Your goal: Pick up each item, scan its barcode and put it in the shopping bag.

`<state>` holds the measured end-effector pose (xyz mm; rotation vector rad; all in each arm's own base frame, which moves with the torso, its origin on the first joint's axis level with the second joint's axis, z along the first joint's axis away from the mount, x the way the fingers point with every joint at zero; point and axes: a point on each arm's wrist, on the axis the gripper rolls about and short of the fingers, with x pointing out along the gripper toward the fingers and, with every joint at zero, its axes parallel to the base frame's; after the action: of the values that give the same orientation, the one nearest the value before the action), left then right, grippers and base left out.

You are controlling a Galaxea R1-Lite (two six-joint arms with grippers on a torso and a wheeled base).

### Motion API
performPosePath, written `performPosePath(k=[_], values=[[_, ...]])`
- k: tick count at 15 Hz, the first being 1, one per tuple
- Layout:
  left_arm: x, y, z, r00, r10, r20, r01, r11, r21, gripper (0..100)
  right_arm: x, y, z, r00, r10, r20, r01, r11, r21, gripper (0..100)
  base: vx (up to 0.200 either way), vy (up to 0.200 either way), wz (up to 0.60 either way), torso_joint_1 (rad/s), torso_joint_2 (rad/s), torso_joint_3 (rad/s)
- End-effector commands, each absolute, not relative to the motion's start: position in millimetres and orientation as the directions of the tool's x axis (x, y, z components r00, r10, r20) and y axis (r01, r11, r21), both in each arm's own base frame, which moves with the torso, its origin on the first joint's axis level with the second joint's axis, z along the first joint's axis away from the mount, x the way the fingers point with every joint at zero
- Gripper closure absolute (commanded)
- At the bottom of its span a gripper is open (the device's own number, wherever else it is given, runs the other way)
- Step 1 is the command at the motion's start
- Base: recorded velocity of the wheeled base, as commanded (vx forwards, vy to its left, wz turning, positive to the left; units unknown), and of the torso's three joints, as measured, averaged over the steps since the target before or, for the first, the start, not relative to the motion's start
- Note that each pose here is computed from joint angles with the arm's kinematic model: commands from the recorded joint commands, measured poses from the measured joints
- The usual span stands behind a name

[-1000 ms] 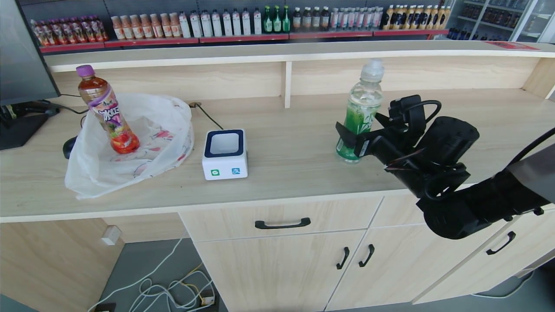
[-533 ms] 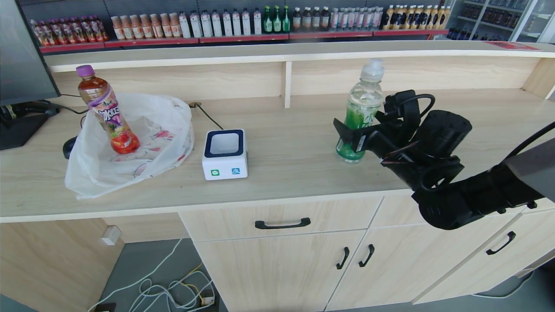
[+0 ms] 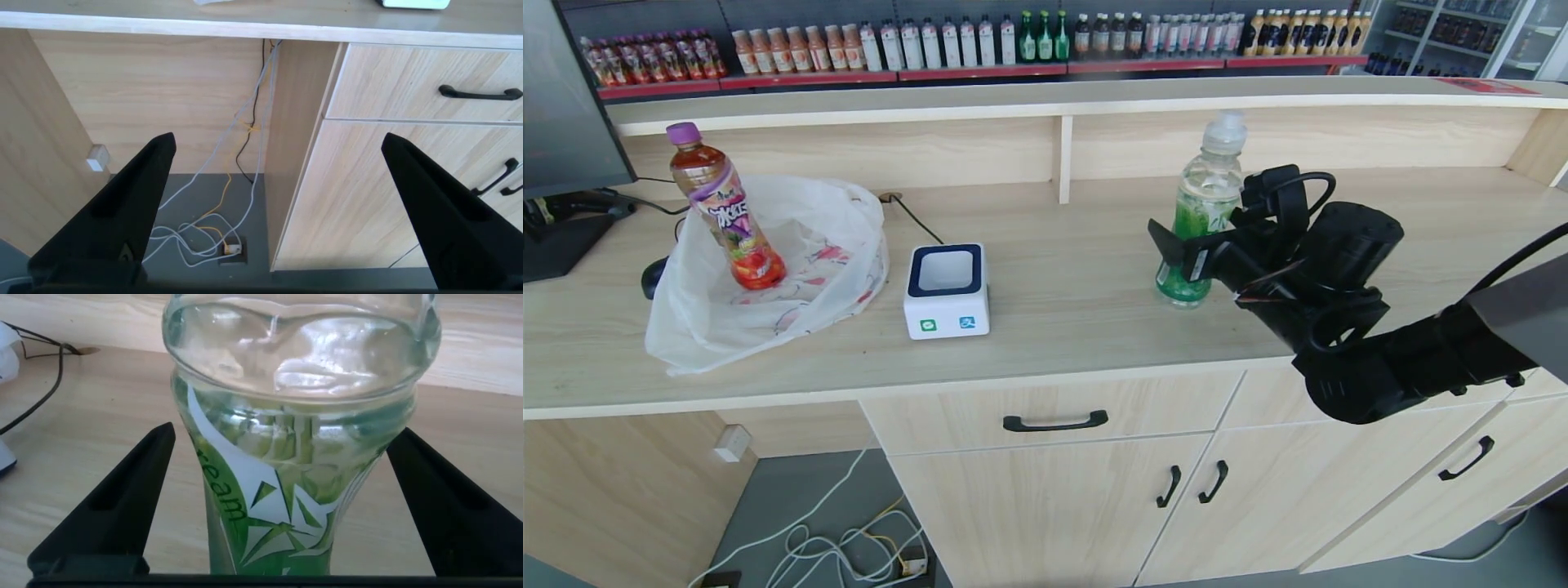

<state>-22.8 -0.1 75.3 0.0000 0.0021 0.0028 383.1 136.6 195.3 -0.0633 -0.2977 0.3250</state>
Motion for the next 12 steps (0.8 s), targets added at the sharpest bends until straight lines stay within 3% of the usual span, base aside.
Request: performPosePath(k=[1, 12], values=[[-22.8, -0.1, 75.3, 1.000, 0.003, -0.002, -0.003, 1.000, 0.000, 0, 385.6, 138.0, 194.1, 0.908, 0.326, 0.264, -0.308, 0.945, -0.110, 0, 0.000, 0.000, 0.00, 0.000, 0.00, 0.000], [-22.8, -0.1, 75.3, 1.000, 0.003, -0.002, -0.003, 1.000, 0.000, 0, 392.8, 140.6, 201.6, 0.907, 0.326, 0.265, -0.308, 0.945, -0.110, 0, 0.000, 0.000, 0.00, 0.000, 0.00, 0.000]])
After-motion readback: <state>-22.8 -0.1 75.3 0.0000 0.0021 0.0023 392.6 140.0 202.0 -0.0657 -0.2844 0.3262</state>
